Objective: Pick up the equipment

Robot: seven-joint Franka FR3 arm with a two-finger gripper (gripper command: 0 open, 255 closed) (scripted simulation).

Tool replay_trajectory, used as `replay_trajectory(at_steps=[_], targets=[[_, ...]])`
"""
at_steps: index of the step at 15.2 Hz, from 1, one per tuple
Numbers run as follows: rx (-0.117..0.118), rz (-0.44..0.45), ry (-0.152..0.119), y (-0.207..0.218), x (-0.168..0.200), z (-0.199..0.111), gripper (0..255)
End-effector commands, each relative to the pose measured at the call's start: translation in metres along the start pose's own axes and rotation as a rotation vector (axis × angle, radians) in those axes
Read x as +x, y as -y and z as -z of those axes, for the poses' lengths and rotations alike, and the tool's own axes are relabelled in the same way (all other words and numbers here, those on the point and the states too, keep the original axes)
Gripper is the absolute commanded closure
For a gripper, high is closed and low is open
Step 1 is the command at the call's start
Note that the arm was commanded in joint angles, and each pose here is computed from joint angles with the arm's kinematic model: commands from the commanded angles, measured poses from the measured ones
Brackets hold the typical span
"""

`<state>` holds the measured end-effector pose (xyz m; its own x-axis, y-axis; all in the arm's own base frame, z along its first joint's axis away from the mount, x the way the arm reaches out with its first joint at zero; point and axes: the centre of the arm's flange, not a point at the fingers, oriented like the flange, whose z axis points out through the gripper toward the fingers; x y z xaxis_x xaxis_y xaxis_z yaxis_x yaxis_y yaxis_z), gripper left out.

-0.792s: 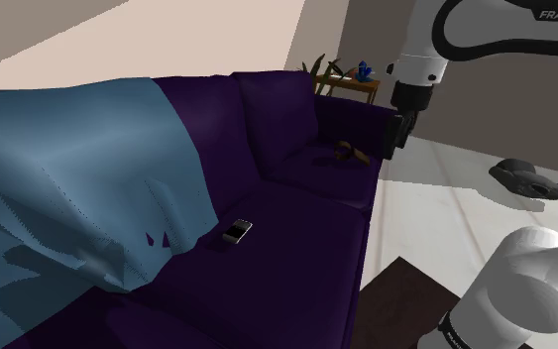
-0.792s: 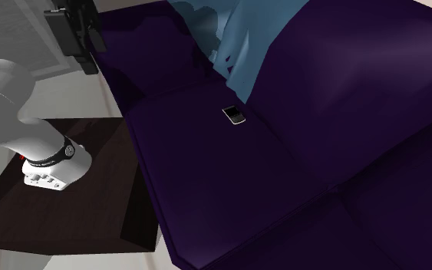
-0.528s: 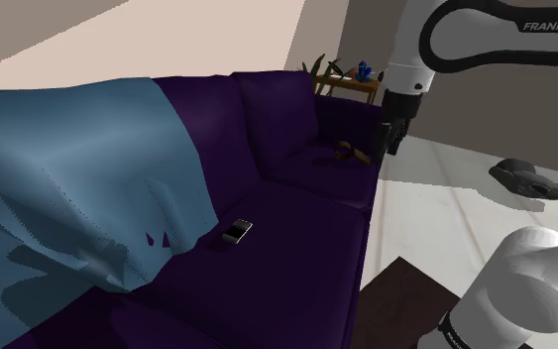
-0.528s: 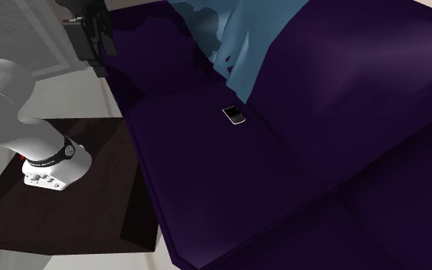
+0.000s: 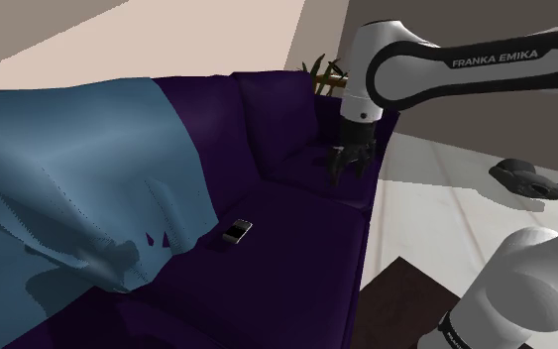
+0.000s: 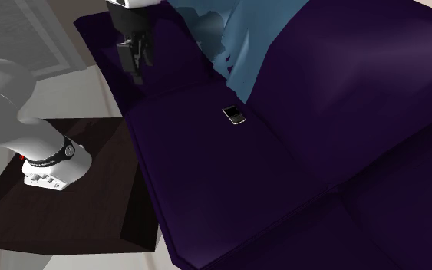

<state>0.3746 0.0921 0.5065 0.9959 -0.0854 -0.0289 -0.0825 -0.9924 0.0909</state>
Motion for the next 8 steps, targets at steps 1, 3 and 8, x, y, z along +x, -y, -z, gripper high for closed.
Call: replay_trajectory(at_steps=[1,3,8], targets=[[0.002,-0.058,0.001,0.019,0.012,-0.016,0],[0.002,-0.111,0.003,0.035,0.026,-0.032,0],[0.003,-0.244,0.009,0.073,0.064,-0.071,0]])
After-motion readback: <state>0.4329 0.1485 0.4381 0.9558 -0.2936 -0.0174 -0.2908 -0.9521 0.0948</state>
